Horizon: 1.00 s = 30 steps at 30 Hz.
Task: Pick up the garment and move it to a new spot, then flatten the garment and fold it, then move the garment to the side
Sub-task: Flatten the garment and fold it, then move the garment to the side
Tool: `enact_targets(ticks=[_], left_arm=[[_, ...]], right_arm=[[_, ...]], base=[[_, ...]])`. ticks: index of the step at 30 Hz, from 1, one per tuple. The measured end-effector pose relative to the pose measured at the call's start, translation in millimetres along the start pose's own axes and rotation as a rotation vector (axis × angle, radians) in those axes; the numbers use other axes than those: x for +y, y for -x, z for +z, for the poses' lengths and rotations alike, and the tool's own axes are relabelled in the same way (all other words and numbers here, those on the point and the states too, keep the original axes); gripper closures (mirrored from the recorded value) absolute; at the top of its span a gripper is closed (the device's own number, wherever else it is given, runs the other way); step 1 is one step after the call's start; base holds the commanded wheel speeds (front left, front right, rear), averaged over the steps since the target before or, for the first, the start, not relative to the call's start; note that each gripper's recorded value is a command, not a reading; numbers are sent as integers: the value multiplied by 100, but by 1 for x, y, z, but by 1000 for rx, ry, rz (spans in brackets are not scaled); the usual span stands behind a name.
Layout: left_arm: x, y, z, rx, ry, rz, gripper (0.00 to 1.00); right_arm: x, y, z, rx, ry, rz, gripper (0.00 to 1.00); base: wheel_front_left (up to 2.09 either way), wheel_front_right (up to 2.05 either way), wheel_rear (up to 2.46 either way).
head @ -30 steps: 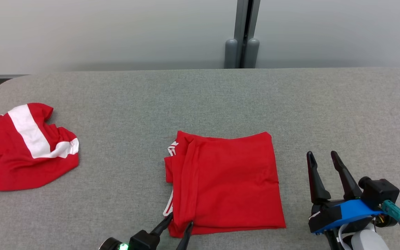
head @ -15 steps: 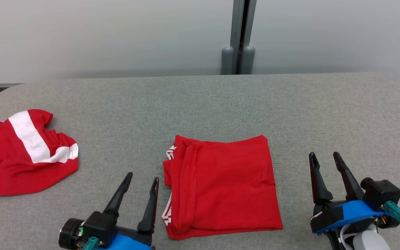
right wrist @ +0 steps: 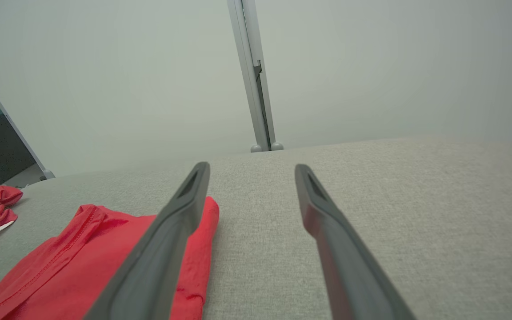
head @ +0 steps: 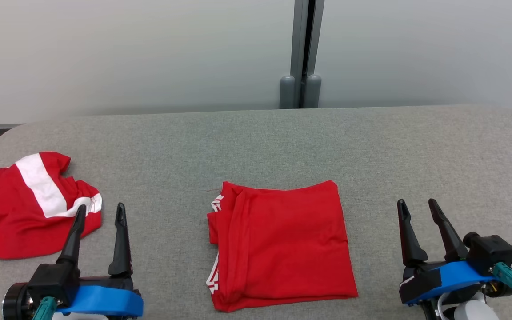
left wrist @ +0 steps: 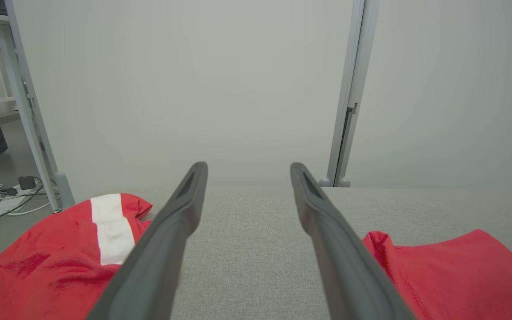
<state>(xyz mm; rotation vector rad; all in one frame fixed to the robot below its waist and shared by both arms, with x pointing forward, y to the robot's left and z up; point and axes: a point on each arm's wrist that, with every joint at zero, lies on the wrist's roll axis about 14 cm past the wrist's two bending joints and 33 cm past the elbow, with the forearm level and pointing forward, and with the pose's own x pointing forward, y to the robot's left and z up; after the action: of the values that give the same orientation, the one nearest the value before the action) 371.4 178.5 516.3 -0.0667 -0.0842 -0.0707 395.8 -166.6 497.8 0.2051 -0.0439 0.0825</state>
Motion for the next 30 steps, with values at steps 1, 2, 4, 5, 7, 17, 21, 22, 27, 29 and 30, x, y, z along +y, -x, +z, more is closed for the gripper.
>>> enact_targets(ticks=[1,2,4,5,7,17,21,22,27,29,30], left_arm=[[4,2,-1,3,-2,13,0],[8,4,-2,7,-3,28,0],[13,6,-4,15,-8,46,0],[15,7,-4,15,-9,53,0],[20,9,-4,16,-8,70,0],[25,17,-12,41,4,96,0],[26,18,-13,43,2,99,0],[26,19,-13,43,2,100,0],[27,20,-16,57,-5,102,0],[28,21,-17,60,-9,103,0],[28,21,-17,62,-10,103,0]], right_arm=[[0,1,1,-2,2,0,0],[0,2,4,-8,5,1,0],[1,4,7,-15,11,4,0],[1,6,7,-13,12,3,0],[1,9,9,-13,16,3,0],[2,19,19,-12,40,8,0],[3,22,21,-4,48,9,0],[3,22,22,-3,50,10,0],[3,25,21,10,58,9,0],[3,25,21,11,58,9,0],[3,25,21,13,58,9,0]], base=[[0,0,0],[0,0,0],[0,0,0],[0,0,0],[0,0,0],[0,0,0],[0,0,0],[0,0,0],[0,0,0],[0,0,0],[0,0,0]])
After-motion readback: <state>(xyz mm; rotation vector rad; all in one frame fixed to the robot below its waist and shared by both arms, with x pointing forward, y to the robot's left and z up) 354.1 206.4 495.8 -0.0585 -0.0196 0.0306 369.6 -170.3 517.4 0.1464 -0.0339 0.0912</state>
